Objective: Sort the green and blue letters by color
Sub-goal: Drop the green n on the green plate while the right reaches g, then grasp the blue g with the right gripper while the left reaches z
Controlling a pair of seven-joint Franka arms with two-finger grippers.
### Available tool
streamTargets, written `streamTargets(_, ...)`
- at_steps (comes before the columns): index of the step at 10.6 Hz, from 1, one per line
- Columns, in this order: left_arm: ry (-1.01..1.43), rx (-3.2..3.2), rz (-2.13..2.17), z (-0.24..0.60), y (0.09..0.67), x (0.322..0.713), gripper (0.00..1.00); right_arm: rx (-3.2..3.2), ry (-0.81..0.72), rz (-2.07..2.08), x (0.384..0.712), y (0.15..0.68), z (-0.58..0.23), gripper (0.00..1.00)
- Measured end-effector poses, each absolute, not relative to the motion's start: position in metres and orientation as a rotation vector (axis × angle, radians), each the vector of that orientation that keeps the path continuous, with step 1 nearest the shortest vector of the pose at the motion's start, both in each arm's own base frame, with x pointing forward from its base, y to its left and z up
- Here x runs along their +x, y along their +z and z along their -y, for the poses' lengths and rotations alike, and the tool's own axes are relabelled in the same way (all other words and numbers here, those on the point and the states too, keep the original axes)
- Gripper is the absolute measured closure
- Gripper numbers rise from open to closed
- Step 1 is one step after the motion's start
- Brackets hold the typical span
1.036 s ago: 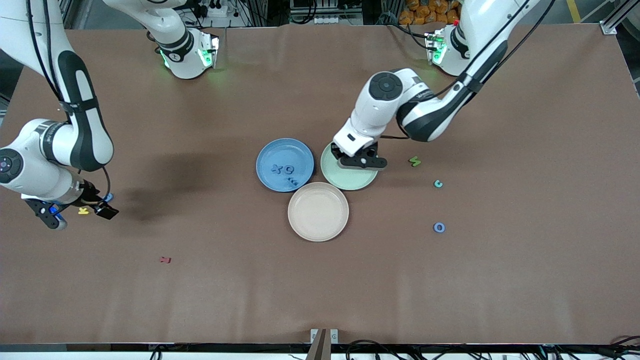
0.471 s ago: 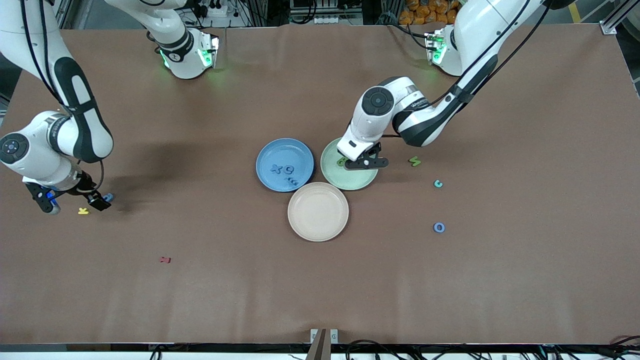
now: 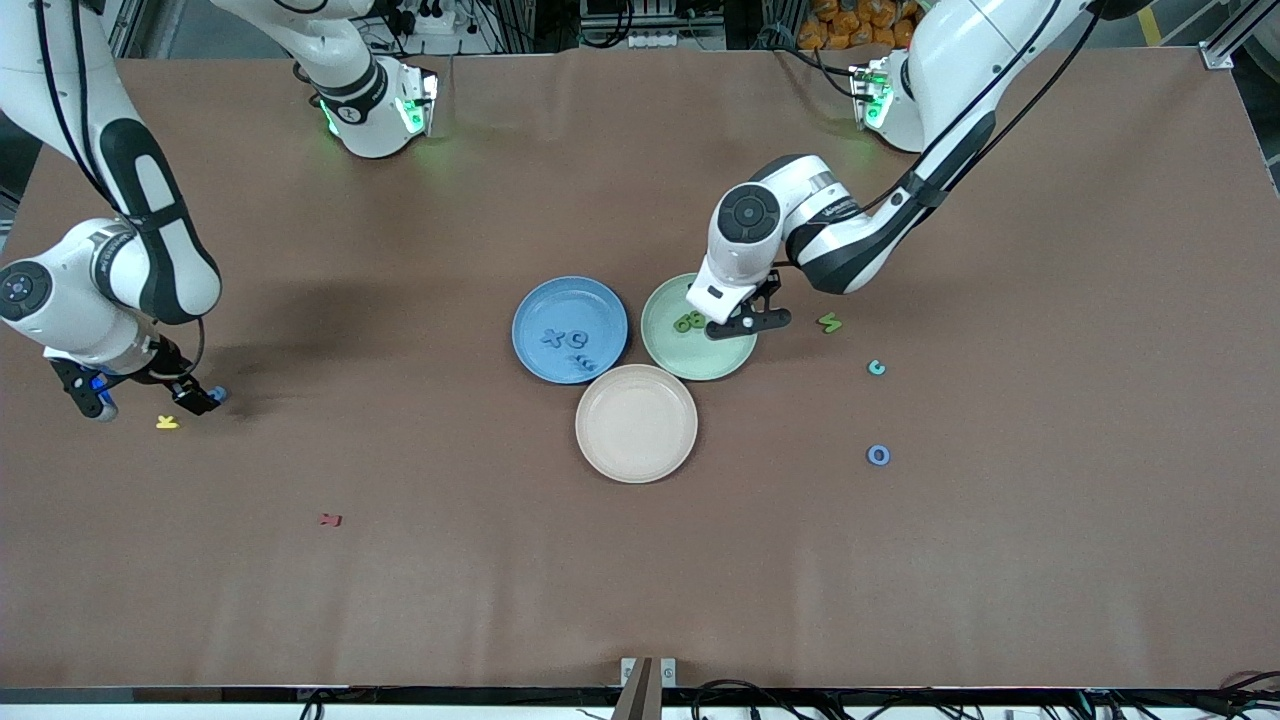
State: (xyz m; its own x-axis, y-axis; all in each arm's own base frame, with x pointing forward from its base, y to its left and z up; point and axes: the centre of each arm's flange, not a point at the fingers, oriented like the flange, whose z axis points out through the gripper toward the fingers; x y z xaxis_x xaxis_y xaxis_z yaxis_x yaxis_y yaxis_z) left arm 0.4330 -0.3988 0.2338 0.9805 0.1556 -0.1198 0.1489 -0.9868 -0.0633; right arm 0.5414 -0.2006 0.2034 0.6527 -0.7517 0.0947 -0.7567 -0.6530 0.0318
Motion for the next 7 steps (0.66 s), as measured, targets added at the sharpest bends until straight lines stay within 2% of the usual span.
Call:
streamTargets(2,0.133,-3.076,0.209,0.373,0.255,0.463,0.08,2.800,0.112,1.260,0.542,0.186,0.195,0.00)
streamTargets(3,0.097,-3.073,0.125,0.343,0.273,0.487,0.00,2.803,0.108,1.251,0.542,0.180,0.193,0.00)
streamTargets(4,0.074,-3.054,0.065,0.312,0.290,0.506,0.00,2.806,0.109,1.237,0.541,0.176,0.193,0.00)
streamTargets(5,0.078,-3.026,0.049,0.285,0.297,0.513,0.00,2.822,0.106,1.198,0.541,0.174,0.193,0.05)
streamTargets(7,0.148,-2.997,0.071,0.256,0.278,0.504,0.00,2.838,0.105,1.156,0.538,0.174,0.201,0.34)
